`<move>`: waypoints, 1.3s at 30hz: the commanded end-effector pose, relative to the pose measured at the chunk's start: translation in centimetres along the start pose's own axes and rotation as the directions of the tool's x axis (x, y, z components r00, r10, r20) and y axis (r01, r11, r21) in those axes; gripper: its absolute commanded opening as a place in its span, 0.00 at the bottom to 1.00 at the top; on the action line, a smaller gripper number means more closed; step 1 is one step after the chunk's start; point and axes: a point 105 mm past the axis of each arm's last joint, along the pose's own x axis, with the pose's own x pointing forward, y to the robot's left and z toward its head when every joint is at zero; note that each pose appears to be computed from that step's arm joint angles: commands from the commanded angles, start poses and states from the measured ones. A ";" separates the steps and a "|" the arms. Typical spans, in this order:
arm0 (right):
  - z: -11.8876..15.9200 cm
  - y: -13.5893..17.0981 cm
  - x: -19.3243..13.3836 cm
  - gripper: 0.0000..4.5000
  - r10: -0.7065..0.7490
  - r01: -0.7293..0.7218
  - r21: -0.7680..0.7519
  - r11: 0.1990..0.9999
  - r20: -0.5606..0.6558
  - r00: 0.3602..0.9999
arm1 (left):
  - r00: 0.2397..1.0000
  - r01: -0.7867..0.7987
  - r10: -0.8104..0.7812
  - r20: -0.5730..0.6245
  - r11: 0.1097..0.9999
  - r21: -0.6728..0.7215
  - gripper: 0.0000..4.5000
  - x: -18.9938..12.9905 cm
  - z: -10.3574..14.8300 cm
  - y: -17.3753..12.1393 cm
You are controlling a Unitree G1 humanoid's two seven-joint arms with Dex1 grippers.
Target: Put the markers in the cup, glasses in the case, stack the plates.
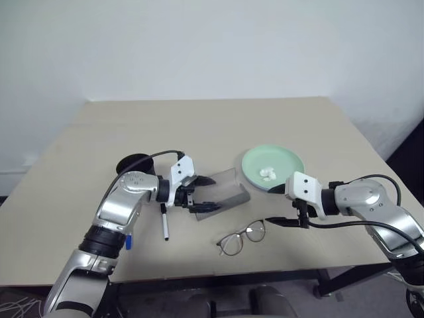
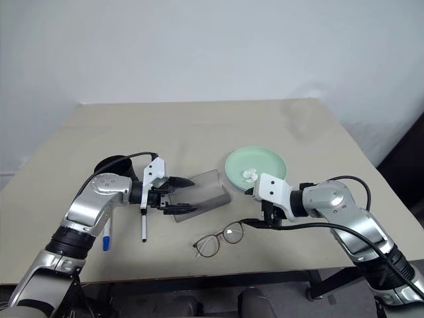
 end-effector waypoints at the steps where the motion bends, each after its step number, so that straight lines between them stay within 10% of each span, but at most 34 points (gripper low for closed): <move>1: 0.3 -1.3 -1.0 0.88 -0.093 0.093 -0.014 0.996 0.016 0.996 | 0.994 0.098 -0.094 -0.053 0.993 0.067 0.94 0.0 1.4 -1.3; 33: -0.6 -1.5 -0.4 0.88 -0.197 0.197 0.034 0.980 0.021 0.980 | 0.928 0.225 -0.246 -0.280 0.969 -0.105 0.94 6.6 -0.7 -6.0; 39: -0.5 -1.6 -0.3 0.89 -0.206 0.205 0.032 0.978 0.025 0.978 | 0.924 0.220 -0.241 -0.298 0.970 -0.102 0.51 6.7 -0.9 -5.8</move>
